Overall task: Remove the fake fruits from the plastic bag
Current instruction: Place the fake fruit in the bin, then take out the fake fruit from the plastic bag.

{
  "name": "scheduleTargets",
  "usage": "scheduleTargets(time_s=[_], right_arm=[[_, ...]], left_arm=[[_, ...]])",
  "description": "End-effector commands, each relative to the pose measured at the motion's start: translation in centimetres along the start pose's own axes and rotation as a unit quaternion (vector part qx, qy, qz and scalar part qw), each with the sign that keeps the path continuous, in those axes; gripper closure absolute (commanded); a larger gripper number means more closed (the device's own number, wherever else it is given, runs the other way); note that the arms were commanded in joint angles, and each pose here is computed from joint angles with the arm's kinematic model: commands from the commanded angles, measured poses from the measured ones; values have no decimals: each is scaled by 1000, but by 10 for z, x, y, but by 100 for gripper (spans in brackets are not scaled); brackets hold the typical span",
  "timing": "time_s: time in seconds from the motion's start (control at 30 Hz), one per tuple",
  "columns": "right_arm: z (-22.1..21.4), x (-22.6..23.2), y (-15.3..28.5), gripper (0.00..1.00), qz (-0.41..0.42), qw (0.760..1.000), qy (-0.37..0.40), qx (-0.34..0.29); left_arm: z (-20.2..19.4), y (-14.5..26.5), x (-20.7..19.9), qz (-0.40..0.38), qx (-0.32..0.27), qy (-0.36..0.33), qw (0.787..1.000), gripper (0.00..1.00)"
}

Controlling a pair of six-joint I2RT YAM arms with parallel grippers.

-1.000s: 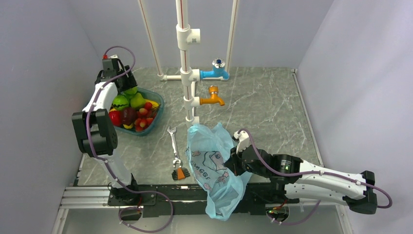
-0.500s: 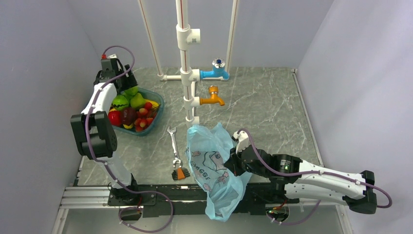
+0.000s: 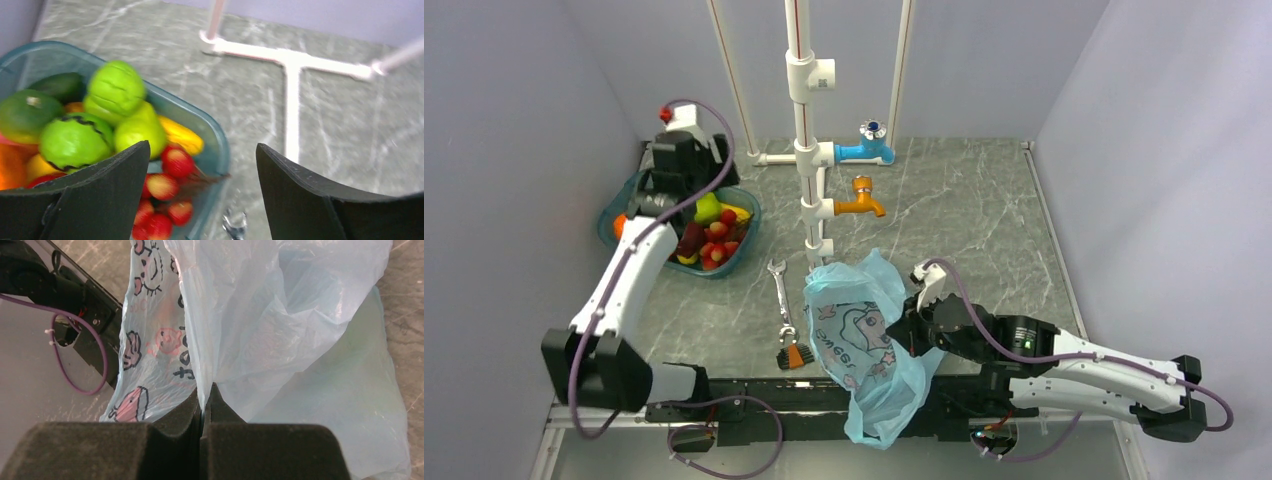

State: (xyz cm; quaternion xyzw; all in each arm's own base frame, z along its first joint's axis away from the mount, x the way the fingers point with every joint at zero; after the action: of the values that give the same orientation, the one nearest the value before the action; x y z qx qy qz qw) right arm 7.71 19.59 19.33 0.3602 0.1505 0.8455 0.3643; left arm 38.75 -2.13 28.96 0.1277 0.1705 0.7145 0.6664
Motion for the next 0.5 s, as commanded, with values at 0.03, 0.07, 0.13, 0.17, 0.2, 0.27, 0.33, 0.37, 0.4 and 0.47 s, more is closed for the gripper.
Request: scheduleTargets(time_s=[0.03,0.07,0.13,0.17,0.2,0.27,0.33,0.37,0.4,0.47], right_arm=[[18,6,14,100,10,999,5,-34],[18,5,14,100,11,999,5,-35],[17,2,13,100,10,999,5,-39],[16,1,13,100,10,999,5,-39],[14,1,12,100,9,999,6,-38],[13,1,9,100,11,999,7,-35],[12,3,7,100,15,999,10,-32],[11,3,6,100,16,999,11,-30],[11,4,6,100,17,999,12,-30],[12,5,5,100,17,999,13,-29]], left_arm=[[-46,51,-27,-41,-1,5,999,18],[-60,60,-29,-54,1,17,998,18],[-89,81,-32,-88,4,44,995,18],[-104,90,-35,-108,7,53,993,17],[-119,98,-37,-125,10,64,990,17],[-148,109,-43,-160,21,90,983,16],[-172,118,-51,-202,35,112,972,16],[-184,122,-55,-220,47,124,966,16],[-194,125,-58,-233,58,135,961,16],[-209,132,-65,-257,70,159,951,16]])
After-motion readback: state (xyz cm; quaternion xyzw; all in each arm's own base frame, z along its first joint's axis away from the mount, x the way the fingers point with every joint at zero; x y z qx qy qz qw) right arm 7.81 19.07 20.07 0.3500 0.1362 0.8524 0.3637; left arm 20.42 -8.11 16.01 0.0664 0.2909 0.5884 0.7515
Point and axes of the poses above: each gripper's point midway between its finger pads, its own y axis back along the fingers, its own x axis along the line the jaws close on, z = x × y, the point moved 4 cm from there along y, back along the fingers, and after that the axes turned 9 degrees about -y, right-handed, at the moved point
